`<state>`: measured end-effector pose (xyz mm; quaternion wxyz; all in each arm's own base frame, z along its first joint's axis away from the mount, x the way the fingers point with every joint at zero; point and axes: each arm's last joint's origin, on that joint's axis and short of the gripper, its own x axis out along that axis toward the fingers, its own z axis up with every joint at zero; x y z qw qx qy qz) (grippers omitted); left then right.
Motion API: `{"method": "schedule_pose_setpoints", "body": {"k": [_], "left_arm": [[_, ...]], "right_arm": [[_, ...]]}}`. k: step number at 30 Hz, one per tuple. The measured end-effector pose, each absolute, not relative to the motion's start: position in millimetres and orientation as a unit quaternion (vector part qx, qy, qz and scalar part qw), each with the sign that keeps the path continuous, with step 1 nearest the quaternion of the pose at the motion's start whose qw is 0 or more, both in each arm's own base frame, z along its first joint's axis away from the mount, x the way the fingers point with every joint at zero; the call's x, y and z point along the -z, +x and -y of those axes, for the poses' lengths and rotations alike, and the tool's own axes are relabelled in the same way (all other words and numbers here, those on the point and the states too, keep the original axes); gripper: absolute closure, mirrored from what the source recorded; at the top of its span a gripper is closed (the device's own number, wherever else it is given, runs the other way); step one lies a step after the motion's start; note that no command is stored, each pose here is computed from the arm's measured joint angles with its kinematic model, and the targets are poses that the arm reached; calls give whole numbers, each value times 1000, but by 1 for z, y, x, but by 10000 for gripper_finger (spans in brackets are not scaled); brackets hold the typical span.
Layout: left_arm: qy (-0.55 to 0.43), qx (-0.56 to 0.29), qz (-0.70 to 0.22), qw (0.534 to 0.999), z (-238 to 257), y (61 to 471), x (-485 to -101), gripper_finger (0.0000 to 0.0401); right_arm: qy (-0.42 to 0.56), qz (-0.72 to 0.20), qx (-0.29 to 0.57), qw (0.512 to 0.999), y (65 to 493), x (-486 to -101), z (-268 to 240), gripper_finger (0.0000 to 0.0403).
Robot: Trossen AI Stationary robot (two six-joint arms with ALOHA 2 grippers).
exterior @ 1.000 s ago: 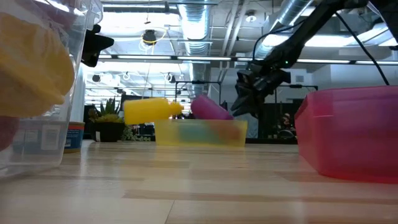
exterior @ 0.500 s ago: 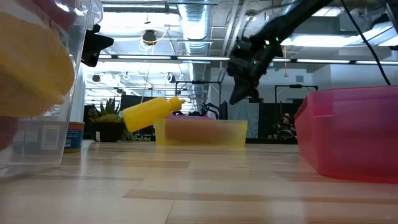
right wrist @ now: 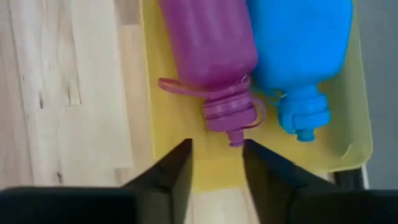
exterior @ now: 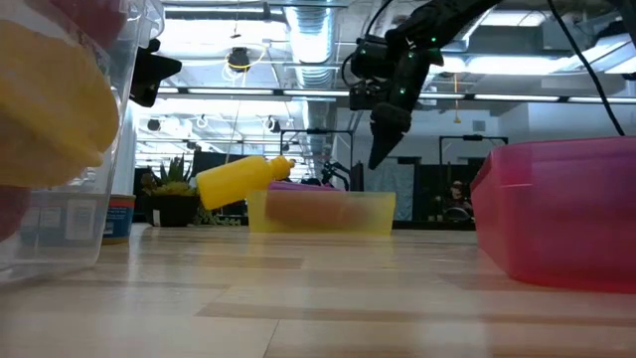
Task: Pick & Place Food Item
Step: Adjust the purple tumbler in the yellow bin
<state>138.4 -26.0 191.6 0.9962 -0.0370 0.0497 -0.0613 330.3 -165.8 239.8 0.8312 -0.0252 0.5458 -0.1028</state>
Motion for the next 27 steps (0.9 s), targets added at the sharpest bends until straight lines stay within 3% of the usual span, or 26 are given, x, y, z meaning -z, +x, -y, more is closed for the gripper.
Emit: {"method": "schedule_pose_setpoints", "body": {"k": [6,9,27], "left_arm": [[-37,61,-50,996,26,138,-192,229],[-37,61,-50,996,26,138,-192,229],[-35,59,-48,996,26,138,-192,229]], "right_arm": [[-70,-544,85,832,338,-229,172,170],[-105,-554,81,822,343,-220,176,137],[-151,-557,32,816,360,-180,186,127]]}}
